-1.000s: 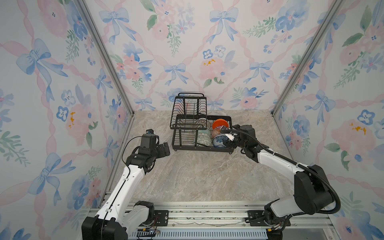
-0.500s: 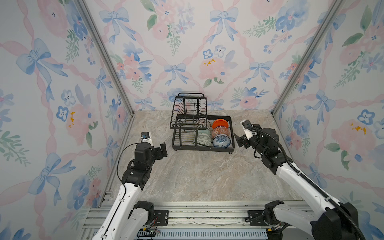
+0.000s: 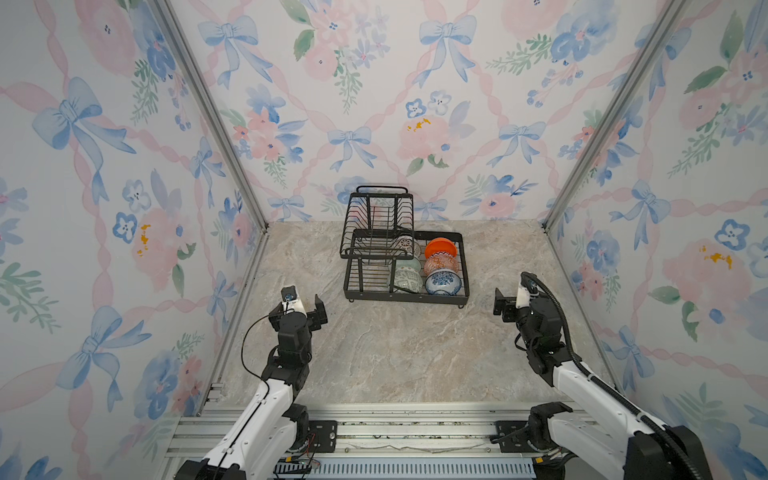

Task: Load the bowls into the dish rack

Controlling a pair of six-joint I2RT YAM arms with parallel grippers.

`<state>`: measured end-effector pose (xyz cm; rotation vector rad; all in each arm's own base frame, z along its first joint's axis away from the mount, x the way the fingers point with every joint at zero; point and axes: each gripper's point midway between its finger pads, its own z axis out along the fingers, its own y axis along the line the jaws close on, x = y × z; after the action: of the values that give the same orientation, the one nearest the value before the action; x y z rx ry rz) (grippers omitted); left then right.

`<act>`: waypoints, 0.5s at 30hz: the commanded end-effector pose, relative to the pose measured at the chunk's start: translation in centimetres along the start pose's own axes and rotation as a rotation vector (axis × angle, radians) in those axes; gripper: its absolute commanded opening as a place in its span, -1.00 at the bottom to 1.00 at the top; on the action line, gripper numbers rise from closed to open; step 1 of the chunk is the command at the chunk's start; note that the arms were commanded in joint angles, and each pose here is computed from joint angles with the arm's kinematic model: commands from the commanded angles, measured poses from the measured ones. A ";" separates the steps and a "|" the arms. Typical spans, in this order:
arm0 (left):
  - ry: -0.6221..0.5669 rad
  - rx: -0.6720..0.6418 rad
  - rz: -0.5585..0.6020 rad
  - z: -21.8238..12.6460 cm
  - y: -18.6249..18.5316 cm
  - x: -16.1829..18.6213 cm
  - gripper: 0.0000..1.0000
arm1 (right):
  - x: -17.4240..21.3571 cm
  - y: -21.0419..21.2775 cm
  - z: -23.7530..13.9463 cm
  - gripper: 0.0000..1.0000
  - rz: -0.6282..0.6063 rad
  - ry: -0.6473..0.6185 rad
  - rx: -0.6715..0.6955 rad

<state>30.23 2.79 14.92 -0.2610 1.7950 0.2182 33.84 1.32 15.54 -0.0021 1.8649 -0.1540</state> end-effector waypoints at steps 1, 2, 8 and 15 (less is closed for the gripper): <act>-0.130 -0.071 -0.007 0.0 1.7 -1.3 0.96 | -2.1 -2.3 0.8 0.93 0.078 -0.129 0.120; -0.118 -0.073 -0.001 0.3 1.8 -0.8 0.96 | -1.8 -2.6 1.3 0.93 0.071 -0.121 0.137; -0.089 -0.053 0.037 2.1 2.0 0.9 0.96 | 0.9 -2.4 4.4 0.94 0.068 -0.028 0.125; -0.104 0.010 0.067 4.5 0.8 0.2 0.96 | 3.3 -0.6 6.9 0.93 0.036 0.006 0.045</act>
<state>32.31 5.59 10.90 -0.2386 1.8020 0.3049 37.50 -1.16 8.53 0.0873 1.9388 -0.2262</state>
